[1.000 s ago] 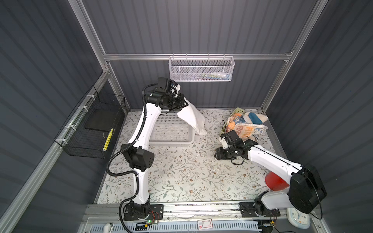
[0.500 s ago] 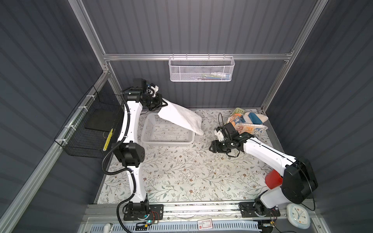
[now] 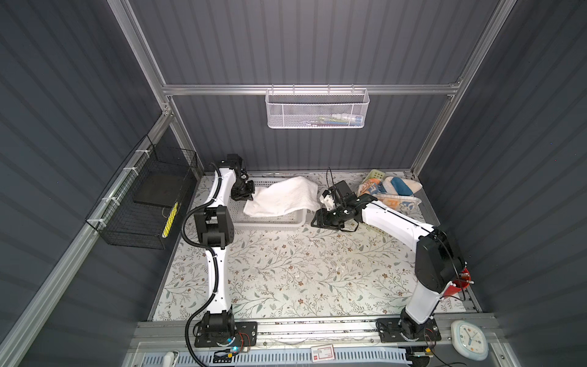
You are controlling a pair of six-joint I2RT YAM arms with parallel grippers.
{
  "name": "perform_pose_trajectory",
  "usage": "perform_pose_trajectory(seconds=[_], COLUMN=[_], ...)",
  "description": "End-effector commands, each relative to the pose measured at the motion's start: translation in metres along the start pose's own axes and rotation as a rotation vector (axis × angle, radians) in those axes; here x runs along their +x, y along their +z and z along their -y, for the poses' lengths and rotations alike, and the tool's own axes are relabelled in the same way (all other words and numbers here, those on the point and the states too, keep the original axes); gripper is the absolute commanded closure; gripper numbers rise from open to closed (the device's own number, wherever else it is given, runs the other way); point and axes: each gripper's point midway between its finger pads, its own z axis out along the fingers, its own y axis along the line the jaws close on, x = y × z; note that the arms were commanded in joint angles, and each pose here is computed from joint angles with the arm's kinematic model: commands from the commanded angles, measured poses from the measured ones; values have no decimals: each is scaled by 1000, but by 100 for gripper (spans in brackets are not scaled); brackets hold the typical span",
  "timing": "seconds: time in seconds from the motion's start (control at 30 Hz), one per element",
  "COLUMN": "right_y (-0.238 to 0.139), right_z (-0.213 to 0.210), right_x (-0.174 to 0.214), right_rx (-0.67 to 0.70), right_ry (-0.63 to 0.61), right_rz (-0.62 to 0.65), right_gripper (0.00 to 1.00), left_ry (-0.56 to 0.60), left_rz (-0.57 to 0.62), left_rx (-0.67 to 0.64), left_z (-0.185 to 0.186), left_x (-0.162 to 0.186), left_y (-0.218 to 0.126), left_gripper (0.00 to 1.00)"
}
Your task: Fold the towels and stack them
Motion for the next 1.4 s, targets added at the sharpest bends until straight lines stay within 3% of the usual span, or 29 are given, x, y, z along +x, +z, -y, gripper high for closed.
perform_pose_trajectory(seconds=[0.0,0.47,0.8,0.83,0.87,0.9,0.97,1.07,1.2,1.37], right_y=[4,8,-3,-5,-7,-11,-20,-38,-63,-88], right_z=[-9,-10,-8,-6,-5,-4,7,19,40,65], right_x=[2,-3,-13,-14,-15,-17,-25,-37,-48,-53], right_rx=[-26,-19,27,35,40,40,99,142,195,246], right_ry=[9,13,-27,-31,-33,-35,-46,-56,-44,-13], right_rz=[-27,-31,-8,-7,-7,-5,23,53,84,121], right_gripper=[44,43,42,42,41,41,40,40,39,38], left_ry=[50,79,57,48,42,37,31,21,14,51], left_rz=[32,71,130,139,147,152,171,211,261,246], left_rx=[-137,-218,-345,-366,-385,-388,-376,-334,-227,-60], left_z=[-24,-34,-49,-52,-54,-54,-51,-41,-18,28], left_x=[-5,-13,-15,-16,-16,-16,-17,-18,-16,-7], left_y=[-7,-23,-63,-68,-73,-76,-85,-98,-109,-88], left_gripper=[100,100,100,88,69,60,49,45,49,67])
